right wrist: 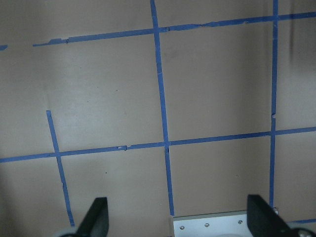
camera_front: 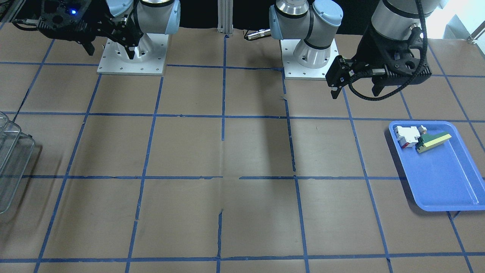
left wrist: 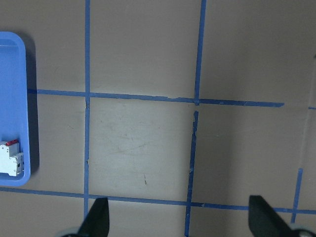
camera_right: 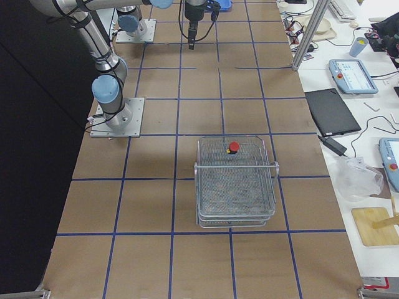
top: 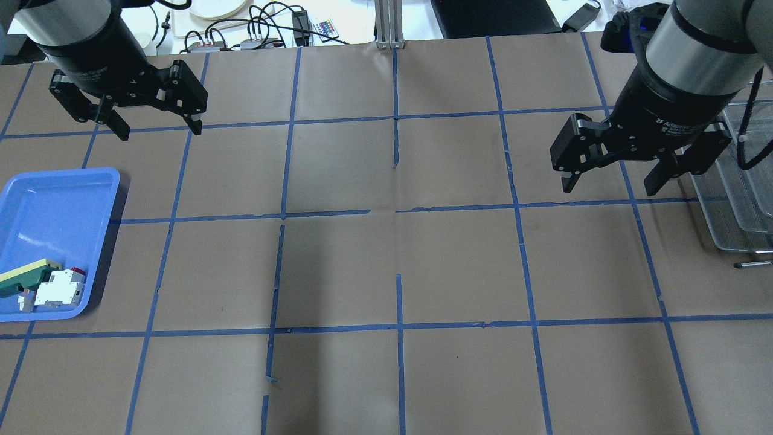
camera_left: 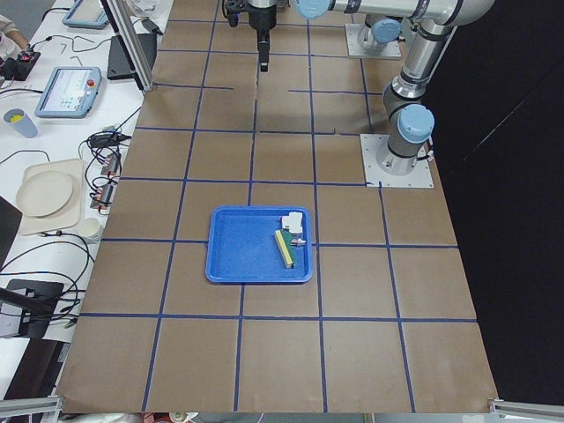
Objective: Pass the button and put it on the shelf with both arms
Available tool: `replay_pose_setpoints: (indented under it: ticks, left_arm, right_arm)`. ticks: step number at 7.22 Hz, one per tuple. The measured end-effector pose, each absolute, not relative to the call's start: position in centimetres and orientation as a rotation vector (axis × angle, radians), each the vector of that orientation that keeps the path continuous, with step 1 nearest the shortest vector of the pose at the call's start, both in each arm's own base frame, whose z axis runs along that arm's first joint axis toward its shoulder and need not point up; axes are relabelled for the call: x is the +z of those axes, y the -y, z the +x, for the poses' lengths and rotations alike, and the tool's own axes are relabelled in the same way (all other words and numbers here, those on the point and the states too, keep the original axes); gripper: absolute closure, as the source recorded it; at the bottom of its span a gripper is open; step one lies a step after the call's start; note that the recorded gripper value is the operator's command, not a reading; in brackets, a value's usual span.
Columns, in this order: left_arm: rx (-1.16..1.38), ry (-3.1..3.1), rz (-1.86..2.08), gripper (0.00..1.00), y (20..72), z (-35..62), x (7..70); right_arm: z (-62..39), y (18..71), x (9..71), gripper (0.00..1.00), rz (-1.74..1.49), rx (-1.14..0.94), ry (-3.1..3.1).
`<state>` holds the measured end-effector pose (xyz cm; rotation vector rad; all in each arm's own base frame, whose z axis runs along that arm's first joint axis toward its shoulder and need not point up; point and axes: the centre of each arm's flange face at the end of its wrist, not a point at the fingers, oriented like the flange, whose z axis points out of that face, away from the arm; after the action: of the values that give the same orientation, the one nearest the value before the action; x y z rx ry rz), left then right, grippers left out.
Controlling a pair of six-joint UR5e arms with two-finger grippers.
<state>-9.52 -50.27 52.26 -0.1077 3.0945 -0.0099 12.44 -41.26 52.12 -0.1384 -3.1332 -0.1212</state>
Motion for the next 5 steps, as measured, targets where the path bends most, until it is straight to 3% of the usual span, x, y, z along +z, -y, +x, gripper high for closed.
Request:
replay_pose_setpoints:
  ticks: [5]
  left_arm:
    - [-0.015, -3.094, -0.108, 0.0, 50.24, -9.52, 52.36]
  right_arm:
    - [12.42, 41.34, 52.13, 0.0, -0.134, -0.115, 3.132]
